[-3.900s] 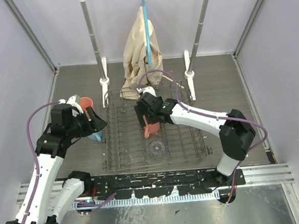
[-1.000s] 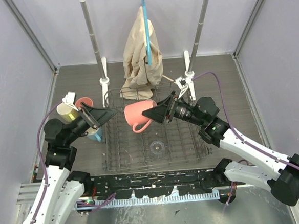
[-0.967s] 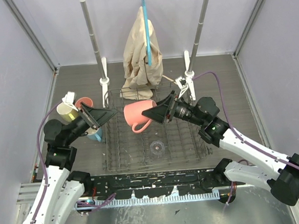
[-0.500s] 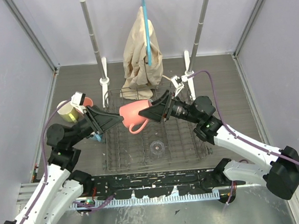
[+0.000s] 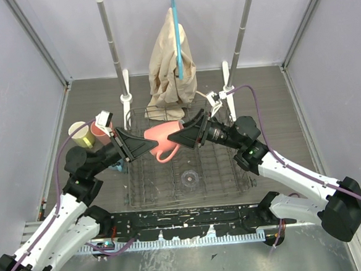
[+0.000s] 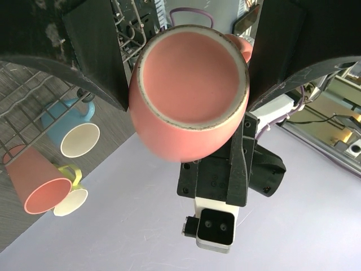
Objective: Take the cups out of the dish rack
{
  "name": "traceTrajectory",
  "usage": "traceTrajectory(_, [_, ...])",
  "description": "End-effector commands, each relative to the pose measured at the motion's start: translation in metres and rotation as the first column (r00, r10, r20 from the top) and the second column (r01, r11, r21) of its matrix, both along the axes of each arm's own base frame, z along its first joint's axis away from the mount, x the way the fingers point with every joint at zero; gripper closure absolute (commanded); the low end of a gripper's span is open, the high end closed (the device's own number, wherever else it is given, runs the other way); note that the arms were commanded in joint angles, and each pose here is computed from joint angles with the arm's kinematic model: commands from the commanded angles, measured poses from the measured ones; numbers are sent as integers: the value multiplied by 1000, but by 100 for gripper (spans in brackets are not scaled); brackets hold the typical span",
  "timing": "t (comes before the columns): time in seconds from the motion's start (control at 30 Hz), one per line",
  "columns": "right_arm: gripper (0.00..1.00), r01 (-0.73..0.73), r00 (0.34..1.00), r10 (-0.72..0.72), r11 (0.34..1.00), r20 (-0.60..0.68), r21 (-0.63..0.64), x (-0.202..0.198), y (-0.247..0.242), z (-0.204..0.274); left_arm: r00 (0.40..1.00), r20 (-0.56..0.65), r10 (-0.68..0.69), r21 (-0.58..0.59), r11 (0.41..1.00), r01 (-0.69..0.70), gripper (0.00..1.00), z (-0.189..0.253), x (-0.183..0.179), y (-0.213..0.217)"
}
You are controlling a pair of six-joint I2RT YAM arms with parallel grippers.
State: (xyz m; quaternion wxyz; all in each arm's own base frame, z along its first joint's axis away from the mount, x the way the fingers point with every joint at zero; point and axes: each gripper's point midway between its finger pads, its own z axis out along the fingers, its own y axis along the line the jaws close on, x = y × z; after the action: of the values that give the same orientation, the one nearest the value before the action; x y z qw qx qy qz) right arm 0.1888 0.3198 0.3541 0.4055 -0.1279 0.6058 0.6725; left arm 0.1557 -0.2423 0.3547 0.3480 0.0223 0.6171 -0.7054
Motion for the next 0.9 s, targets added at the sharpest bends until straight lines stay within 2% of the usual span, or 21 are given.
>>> traceTrajectory(0.0, [99,-11,990,-8,991,141,134,-12,-11,49,997,63,41,-32,999,-39,64,15,1,4])
traceTrajectory(0.13, [99,-18,990,-1,991,142,132,-13,-11,48,998,56,38,-30,999,-37,84,14,2,2])
traceTrajectory(0.2, [99,-25,989,6,991,146,130,-15,-11,47,998,56,35,-31,999,-34,89,15,1,2])
traceTrajectory(0.27, [93,-26,989,6,991,150,132,-15,-12,47,998,57,37,-33,999,-36,99,16,1,2])
traceTrajectory(0.33, [81,-26,988,5,991,152,135,-17,-13,47,998,58,40,-36,999,-38,100,16,1,3])
traceTrajectory(0.37, [66,-24,988,3,990,154,135,-17,-13,47,998,57,40,-36,999,-38,100,17,1,3])
traceTrajectory(0.47, [30,-12,988,-10,990,155,139,-17,-16,46,997,53,51,-36,998,-50,100,17,1,4])
traceTrajectory(0.57, [10,28,988,-46,992,147,121,-14,-21,42,996,67,60,-22,998,-59,100,21,0,6])
traceTrajectory(0.63, [5,58,987,-73,993,142,105,-11,-25,37,994,75,74,-7,997,-73,100,25,-1,8])
traceTrajectory(0.87, [2,157,977,-166,985,131,78,0,-50,25,981,129,144,72,985,-155,100,38,-5,22])
